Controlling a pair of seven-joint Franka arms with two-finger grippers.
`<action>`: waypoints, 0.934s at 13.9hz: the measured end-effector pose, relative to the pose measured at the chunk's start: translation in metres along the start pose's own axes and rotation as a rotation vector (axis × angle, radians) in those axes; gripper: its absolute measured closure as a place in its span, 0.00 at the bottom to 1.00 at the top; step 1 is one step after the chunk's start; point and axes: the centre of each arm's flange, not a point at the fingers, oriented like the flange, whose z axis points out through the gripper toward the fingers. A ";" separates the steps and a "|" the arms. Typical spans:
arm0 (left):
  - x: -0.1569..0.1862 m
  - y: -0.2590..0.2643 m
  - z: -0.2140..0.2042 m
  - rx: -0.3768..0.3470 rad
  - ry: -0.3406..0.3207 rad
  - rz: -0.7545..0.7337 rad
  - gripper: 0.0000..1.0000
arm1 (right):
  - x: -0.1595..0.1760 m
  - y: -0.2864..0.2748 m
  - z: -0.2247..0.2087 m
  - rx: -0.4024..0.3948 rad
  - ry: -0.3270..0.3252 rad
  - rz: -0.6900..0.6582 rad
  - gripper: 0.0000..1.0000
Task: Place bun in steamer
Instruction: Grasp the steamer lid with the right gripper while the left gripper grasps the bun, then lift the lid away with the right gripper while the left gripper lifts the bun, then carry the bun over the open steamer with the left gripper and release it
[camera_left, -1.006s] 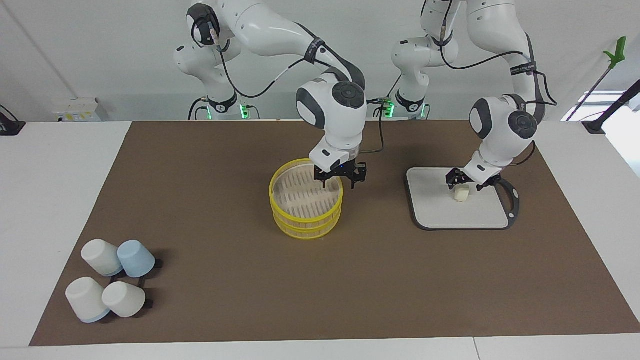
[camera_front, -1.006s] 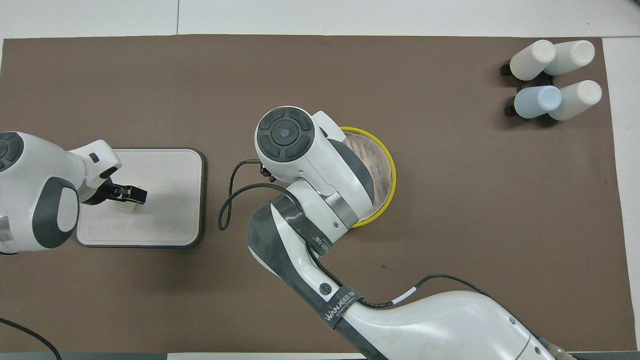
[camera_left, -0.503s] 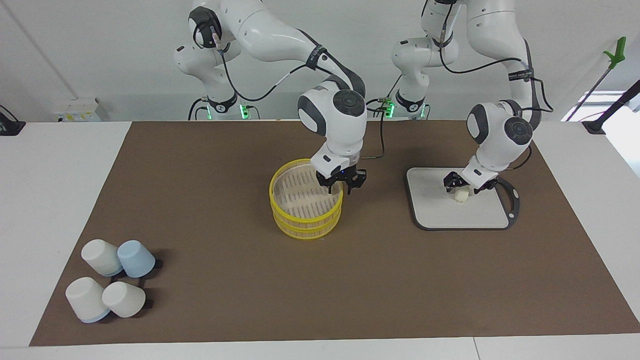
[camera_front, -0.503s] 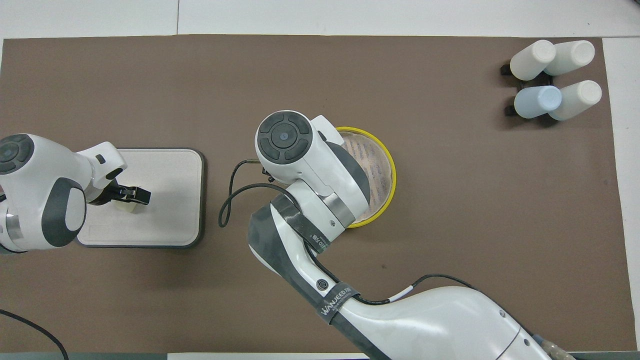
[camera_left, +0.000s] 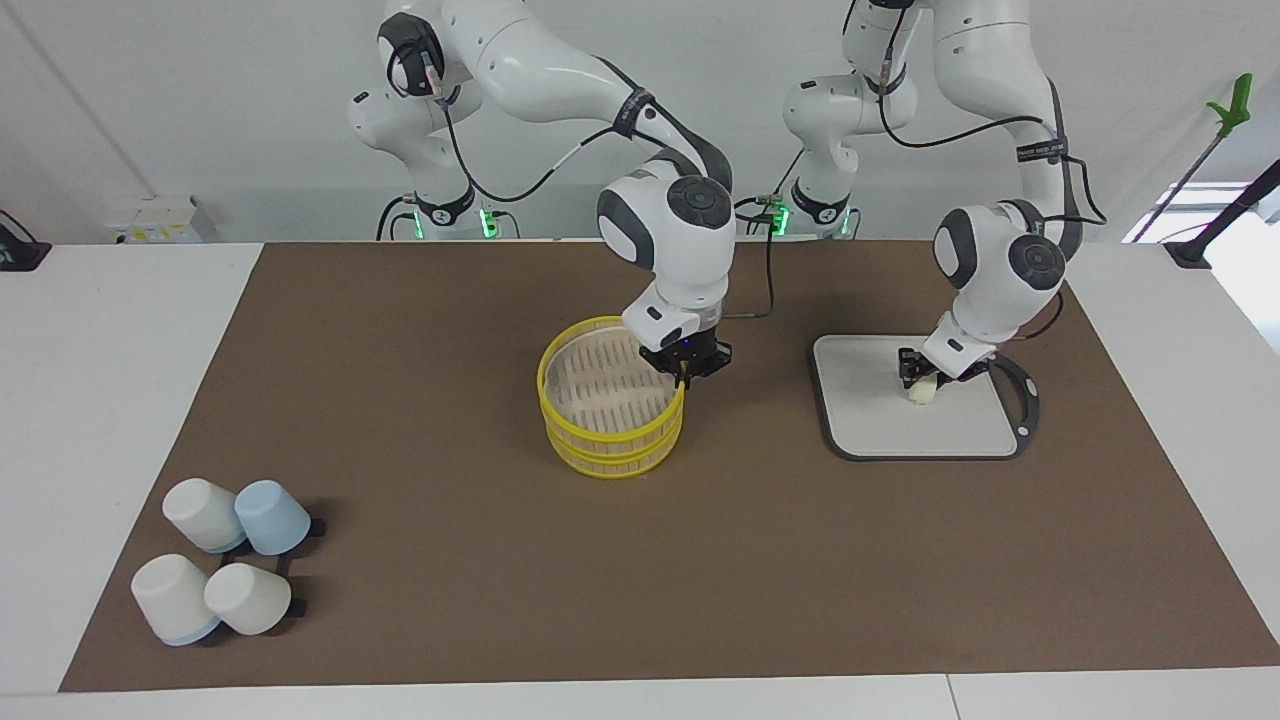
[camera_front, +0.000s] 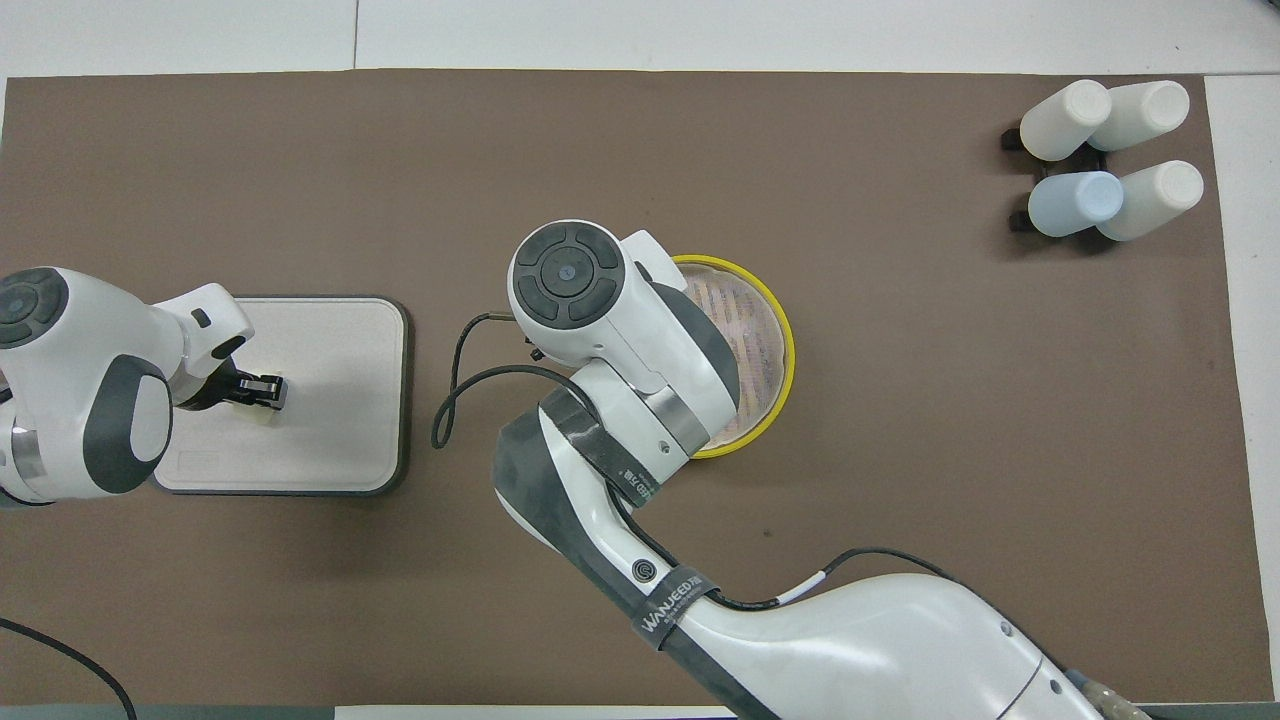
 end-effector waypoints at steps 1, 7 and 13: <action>0.001 0.000 -0.002 0.000 0.002 -0.002 0.65 | 0.005 0.005 -0.008 0.003 0.005 0.010 0.91; 0.036 0.029 -0.080 -0.050 0.000 -0.202 0.65 | 0.092 0.144 -0.096 0.030 0.018 -0.113 0.91; 0.072 0.210 -0.140 -0.102 -0.014 -0.528 0.62 | 0.159 0.291 -0.111 0.017 0.010 -0.193 0.91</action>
